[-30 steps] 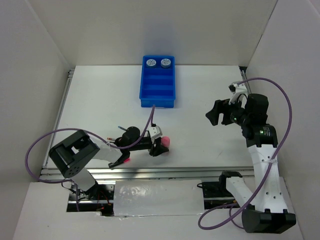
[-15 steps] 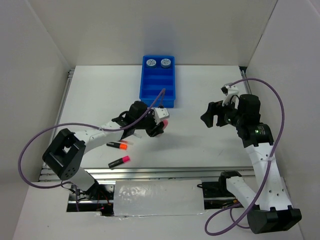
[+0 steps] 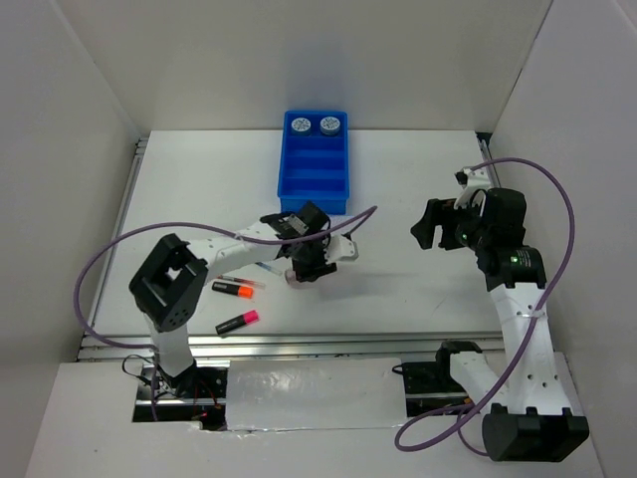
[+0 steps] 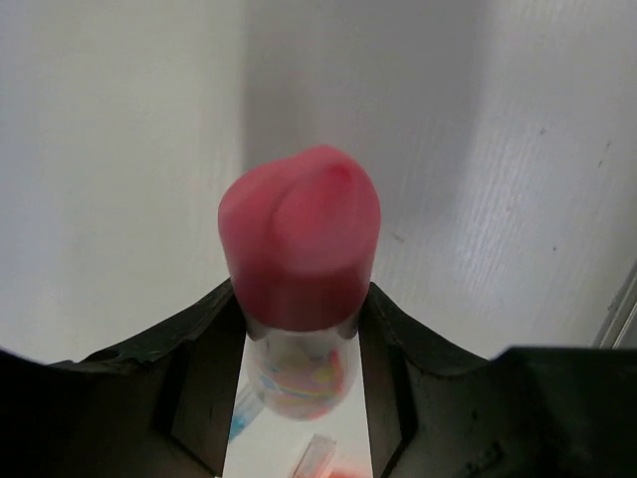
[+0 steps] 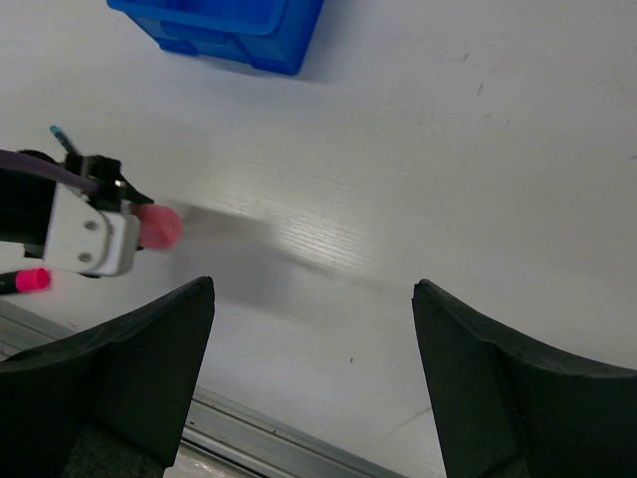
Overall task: Sort the stationery into containers
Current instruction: Grab a piece of stationery with the left arm
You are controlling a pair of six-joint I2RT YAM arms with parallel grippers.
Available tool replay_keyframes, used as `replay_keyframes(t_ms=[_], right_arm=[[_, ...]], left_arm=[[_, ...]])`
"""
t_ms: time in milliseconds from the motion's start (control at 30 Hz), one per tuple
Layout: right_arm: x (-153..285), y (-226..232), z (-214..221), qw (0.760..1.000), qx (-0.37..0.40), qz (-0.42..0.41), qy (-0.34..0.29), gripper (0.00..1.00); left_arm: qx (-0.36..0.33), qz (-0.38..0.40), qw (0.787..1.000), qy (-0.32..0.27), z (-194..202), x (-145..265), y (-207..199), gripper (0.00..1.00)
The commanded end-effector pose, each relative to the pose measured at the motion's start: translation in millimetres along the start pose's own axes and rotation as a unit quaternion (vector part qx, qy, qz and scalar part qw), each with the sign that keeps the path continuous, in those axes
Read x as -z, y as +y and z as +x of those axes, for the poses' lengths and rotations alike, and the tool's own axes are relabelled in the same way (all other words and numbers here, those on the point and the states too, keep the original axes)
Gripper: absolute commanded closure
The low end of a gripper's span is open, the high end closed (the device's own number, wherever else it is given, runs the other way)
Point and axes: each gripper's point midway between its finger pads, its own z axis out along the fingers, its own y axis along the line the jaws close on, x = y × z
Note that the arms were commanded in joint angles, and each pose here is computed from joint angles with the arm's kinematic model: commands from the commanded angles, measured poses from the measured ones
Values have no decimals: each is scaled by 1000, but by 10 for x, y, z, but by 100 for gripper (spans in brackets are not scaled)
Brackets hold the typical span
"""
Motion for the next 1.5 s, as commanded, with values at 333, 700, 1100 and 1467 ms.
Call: replay_keyframes(t_ms=[333,700,1100,1467], right_arm=[[66,-57,-192,999,-1,10,-35,13],[42,-59,-136,999,-5,5,-32,13],[39,-51,-91,1000,0,0,-31,13],[24,-60,-49,999,0,1,-33,13]], left_arm=[[-9,50,997,64,112,-610,-139,65],[13,67,996,49,220,-365,-209,30],[14,42,998,38,264,-175,-155,36],[26,-32,999,-24,-63,253,338,97]])
